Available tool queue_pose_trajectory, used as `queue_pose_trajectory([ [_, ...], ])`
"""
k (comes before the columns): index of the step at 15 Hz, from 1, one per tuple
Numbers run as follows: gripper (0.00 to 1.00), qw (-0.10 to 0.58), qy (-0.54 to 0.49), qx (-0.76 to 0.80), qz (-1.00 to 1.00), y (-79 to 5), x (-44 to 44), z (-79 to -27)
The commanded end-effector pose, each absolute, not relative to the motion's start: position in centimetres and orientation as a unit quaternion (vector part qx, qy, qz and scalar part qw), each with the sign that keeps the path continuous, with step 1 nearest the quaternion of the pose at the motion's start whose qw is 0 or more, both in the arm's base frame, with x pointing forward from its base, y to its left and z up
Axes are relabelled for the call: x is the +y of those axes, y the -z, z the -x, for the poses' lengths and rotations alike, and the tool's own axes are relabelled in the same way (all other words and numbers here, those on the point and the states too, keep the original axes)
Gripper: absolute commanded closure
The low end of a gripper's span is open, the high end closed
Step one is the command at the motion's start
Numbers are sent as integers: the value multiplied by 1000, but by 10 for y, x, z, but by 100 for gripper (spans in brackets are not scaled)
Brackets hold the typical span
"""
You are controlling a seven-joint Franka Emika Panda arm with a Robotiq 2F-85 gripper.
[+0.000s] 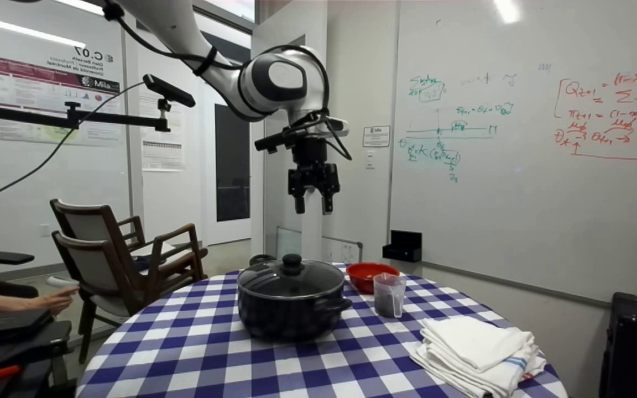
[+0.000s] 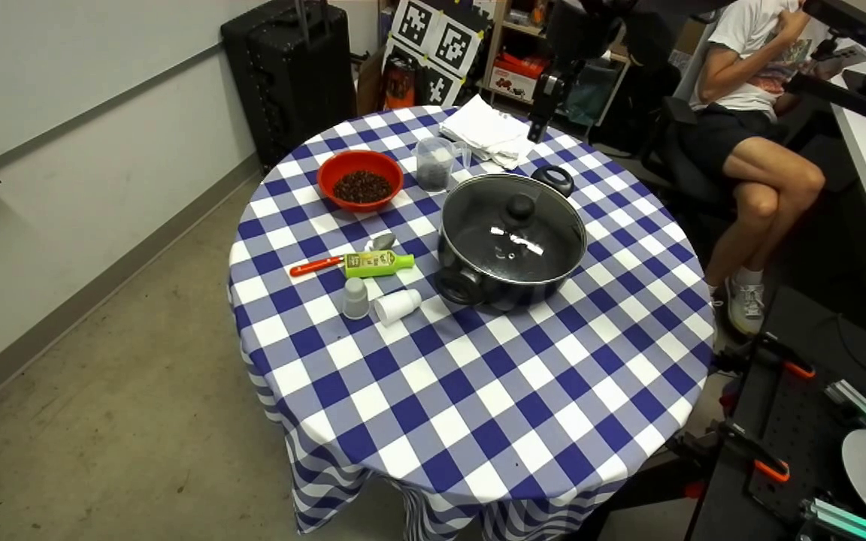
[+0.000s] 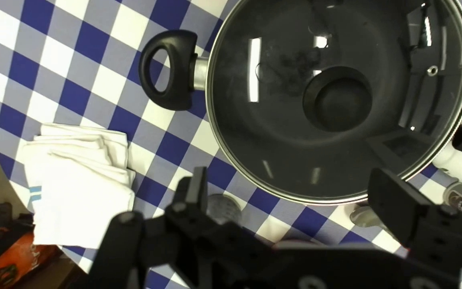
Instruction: Remove the glass lid from the pot
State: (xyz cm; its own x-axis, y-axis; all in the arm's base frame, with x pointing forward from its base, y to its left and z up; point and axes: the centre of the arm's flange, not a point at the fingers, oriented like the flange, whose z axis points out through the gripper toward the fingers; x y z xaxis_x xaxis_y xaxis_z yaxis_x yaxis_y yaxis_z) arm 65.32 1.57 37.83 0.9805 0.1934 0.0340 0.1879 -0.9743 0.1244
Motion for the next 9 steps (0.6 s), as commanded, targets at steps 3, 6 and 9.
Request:
queue_pose_trajectory([
  [3,0,47,5,96,-994,-360,30,-683],
  [6,0,41,10,100,-994,-350,34,-685],
  [9,0,31,18,95,-995,-337,36,-685],
])
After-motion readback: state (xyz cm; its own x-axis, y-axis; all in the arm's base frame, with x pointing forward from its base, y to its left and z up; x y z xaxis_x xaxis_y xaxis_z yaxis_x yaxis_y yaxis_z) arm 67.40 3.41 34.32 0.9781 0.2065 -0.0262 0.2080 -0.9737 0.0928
